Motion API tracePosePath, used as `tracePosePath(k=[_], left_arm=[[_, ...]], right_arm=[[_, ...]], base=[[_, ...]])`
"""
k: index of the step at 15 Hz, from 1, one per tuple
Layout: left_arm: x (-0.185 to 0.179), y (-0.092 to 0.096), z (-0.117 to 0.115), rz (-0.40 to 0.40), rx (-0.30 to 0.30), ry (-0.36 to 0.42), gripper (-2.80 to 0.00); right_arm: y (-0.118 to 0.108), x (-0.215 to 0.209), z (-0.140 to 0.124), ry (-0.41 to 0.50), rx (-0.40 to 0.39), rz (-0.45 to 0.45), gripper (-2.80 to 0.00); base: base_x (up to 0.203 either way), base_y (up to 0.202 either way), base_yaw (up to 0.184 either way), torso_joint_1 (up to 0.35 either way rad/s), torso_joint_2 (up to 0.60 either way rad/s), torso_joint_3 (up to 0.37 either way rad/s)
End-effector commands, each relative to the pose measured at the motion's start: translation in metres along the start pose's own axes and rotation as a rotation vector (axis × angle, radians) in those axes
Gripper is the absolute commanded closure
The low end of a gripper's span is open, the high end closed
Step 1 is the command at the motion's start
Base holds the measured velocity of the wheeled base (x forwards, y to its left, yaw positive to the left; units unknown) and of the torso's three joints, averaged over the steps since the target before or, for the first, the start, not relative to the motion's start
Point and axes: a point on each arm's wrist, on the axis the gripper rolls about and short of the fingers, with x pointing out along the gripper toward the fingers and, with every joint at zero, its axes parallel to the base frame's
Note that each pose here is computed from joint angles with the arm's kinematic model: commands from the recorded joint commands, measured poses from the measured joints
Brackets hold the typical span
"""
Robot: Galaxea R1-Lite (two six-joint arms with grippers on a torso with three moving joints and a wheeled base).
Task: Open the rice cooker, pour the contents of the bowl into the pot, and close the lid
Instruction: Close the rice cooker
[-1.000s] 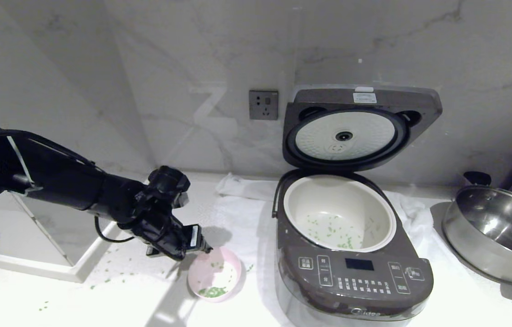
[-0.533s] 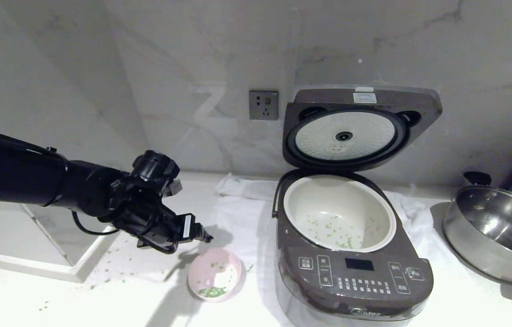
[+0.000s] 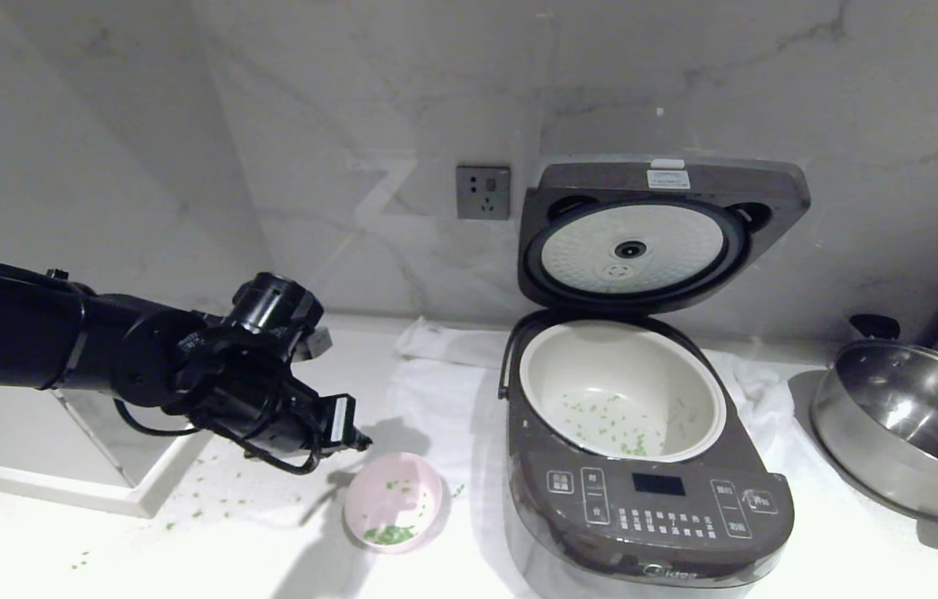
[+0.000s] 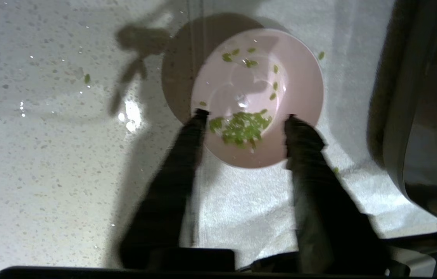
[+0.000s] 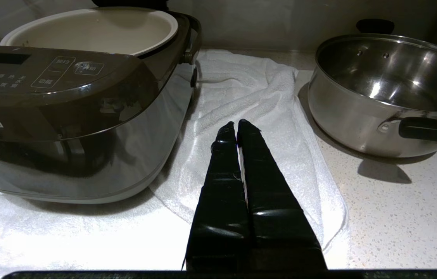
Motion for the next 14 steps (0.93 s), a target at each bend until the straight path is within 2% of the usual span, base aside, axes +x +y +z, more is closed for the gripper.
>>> tracePosePath(k=[1, 5, 7, 10, 12, 14], left_arm=[[-0.009, -0.003, -0.002, -0.008, 0.008, -0.022, 0.00], [-0.050, -0.006, -0.010, -0.051, 0.018, -0.128, 0.00], [-0.086, -0.010, -0.024, -0.098, 0.051, -0.249, 0.00], [-0.141, -0.013, -0.063, -0.144, 0.105, -0.446, 0.00], [-0.166, -0.011, -0.089, -0.131, 0.121, -0.556, 0.00], [-0.184, -0.004, -0.107, -0.044, 0.099, -0.679, 0.00]], right_arm=[[0.000, 0.000, 0.000, 0.002, 0.000, 0.000, 0.00], [0.000, 0.000, 0.000, 0.002, 0.000, 0.000, 0.00], [0.000, 0.000, 0.000, 0.002, 0.000, 0.000, 0.00], [0.000, 0.000, 0.000, 0.002, 0.000, 0.000, 0.00], [0.000, 0.000, 0.000, 0.002, 0.000, 0.000, 0.00], [0.000, 0.000, 0.000, 0.002, 0.000, 0.000, 0.00]], base=[[0.000, 0.000, 0.000, 0.000, 0.00, 0.000], [0.000, 0.000, 0.000, 0.000, 0.00, 0.000], [0.000, 0.000, 0.000, 0.000, 0.00, 0.000], [0.000, 0.000, 0.000, 0.000, 0.00, 0.000], [0.000, 0.000, 0.000, 0.000, 0.00, 0.000], [0.000, 0.000, 0.000, 0.000, 0.00, 0.000]])
